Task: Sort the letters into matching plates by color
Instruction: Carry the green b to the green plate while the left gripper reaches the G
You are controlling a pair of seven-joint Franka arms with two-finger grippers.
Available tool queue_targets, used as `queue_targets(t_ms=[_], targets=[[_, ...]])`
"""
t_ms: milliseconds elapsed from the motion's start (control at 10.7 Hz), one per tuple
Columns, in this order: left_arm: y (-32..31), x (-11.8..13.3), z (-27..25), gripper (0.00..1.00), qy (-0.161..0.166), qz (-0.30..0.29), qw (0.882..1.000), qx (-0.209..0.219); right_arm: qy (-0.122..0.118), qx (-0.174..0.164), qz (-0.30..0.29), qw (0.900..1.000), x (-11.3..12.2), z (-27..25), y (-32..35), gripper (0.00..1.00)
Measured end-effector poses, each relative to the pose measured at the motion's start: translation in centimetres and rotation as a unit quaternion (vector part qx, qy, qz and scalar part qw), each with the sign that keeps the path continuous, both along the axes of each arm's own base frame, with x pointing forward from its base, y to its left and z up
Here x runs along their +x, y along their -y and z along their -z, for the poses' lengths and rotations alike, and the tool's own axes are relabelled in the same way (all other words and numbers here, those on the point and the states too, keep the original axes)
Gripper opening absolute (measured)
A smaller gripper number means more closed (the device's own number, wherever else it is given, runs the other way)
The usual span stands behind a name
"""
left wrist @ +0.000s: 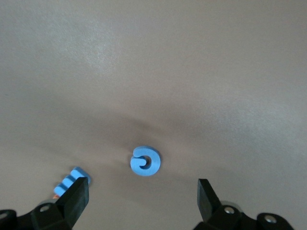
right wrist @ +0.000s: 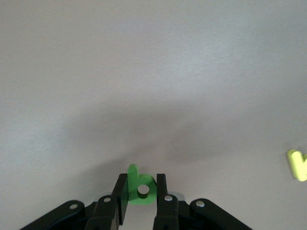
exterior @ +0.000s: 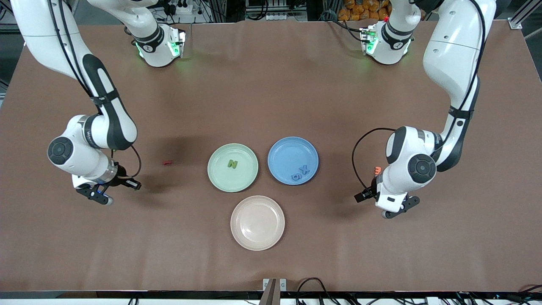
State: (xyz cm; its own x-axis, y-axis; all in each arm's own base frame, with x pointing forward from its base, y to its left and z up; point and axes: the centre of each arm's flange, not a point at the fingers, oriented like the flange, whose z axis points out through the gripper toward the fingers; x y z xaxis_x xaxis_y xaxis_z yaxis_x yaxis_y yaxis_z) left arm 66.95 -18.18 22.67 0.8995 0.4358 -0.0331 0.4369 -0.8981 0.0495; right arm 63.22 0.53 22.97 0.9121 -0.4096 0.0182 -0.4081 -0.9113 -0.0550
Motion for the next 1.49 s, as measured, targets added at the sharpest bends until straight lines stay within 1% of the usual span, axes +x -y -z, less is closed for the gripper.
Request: queue_targets(t_ms=[186, 559, 1025, 1304, 1490], targets=[[0.0, -0.6, 1.8, 1.00, 0.019, -0.012, 1.000, -0.006, -0.003, 0.007, 0.015, 1.000, 0.3, -0.5, -2.7, 0.28], [0.2, -0.9, 3.7, 1.00, 0.036, -0.035, 0.999, -0.014, -0.004, 0.013, 0.031, 0.999, -0.1, -0.9, -9.6, 0.28], [1.0, -1.2, 5.1, 1.00, 0.039, -0.034, 0.999, -0.016, -0.014, 0.021, 0.039, 0.999, -1.7, -2.0, -20.4, 0.28], [1.1, -1.5, 5.8, 1.00, 0.038, -0.020, 0.999, -0.003, -0.018, 0.021, 0.035, 0.999, -2.5, -0.8, -25.3, 0.28], [0.7, -1.5, 6.0, 1.00, 0.034, -0.019, 0.999, 0.002, -0.021, 0.021, 0.029, 0.999, -3.7, -0.3, -28.6, 0.28]])
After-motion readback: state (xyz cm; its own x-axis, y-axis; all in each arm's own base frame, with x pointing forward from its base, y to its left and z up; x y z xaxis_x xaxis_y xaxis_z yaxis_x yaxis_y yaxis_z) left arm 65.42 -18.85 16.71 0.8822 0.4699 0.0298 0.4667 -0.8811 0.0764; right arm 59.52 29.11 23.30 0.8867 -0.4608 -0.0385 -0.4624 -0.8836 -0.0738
